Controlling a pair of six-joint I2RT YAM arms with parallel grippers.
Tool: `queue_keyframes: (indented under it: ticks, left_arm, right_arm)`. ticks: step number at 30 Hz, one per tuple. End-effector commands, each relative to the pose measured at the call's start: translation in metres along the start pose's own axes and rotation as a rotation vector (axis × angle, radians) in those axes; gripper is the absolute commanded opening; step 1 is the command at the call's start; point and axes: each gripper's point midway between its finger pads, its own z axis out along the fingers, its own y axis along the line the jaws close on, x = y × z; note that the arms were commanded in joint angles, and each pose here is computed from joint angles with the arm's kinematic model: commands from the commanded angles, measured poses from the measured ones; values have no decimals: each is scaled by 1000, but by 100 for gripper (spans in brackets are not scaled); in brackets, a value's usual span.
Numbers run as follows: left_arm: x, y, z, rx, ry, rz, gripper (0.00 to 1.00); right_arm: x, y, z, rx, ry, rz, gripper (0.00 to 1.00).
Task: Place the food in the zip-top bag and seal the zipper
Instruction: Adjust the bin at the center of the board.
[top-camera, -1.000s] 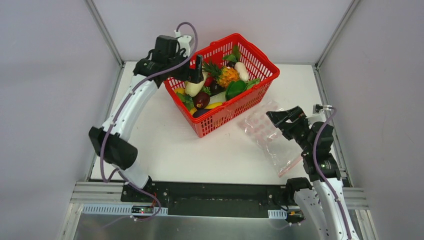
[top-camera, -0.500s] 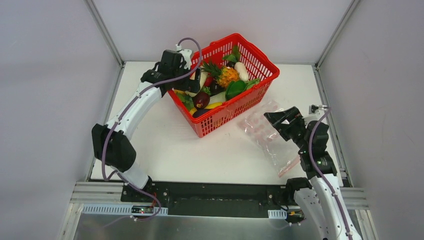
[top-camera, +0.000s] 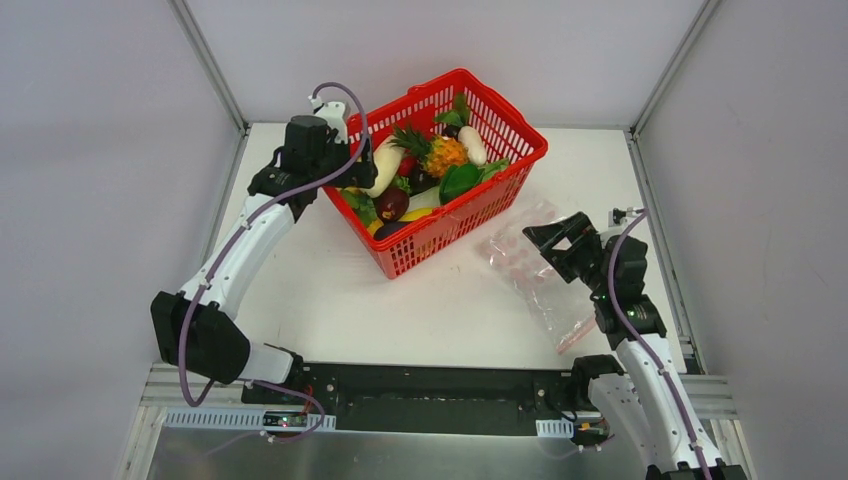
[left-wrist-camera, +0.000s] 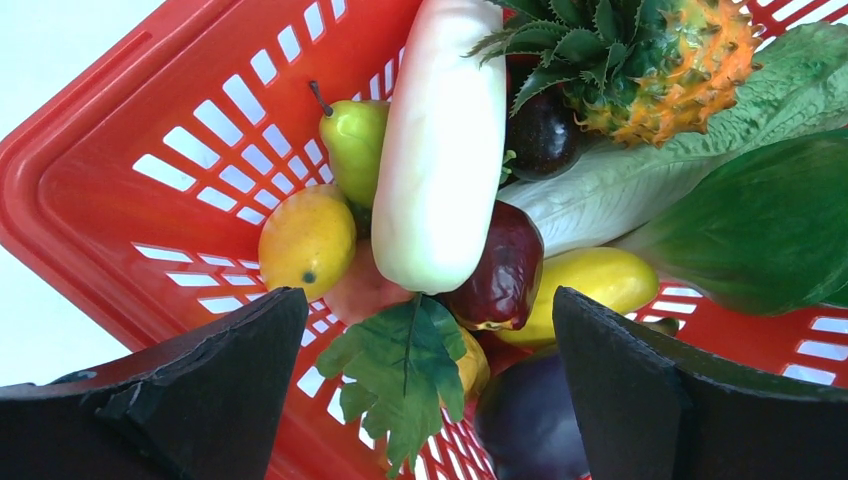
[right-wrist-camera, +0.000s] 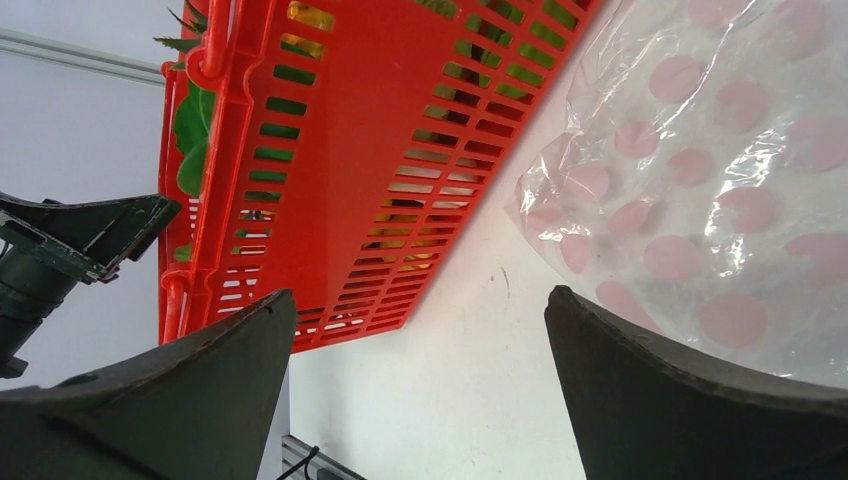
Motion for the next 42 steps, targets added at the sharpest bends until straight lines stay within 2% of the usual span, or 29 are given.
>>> queue_keyframes:
  ticks: [1, 3, 7, 9, 14, 18, 27, 34, 37, 42]
  left_arm:
    - [67, 19, 7, -63, 282, -31, 100]
    - [50, -2, 11, 16, 263, -1, 100]
    - [18, -36, 21, 66, 250, 113, 100]
    - [13, -39, 30, 49, 256, 92, 100]
    - [41, -12, 38, -105, 330, 71, 100]
    - [72, 9, 32, -184, 343, 60, 100]
    - [102, 53, -14, -271, 237, -121, 100]
    - [127, 69, -53, -324, 175, -185, 100]
    - [129, 67, -69, -297, 123, -211, 100]
    - [106, 45, -91, -165, 56, -200, 100]
  right_arm:
    - [-2, 13, 1, -56, -1, -2, 98]
    - [-2, 12, 2, -59, -4, 8, 98]
    - [-2, 14, 1, -63, -3, 12, 98]
    - [-3, 14, 0, -61, -6, 10, 98]
    - [-4, 13, -1, -61, -19, 1, 98]
    - [-4, 12, 1, -55, -15, 1, 98]
    - [0, 8, 7, -44, 12, 11, 98]
    - [11, 1, 15, -19, 90, 4, 98]
    - [-4, -27, 14, 146, 13, -39, 98]
    - [-50, -74, -12, 436, -233, -157, 98]
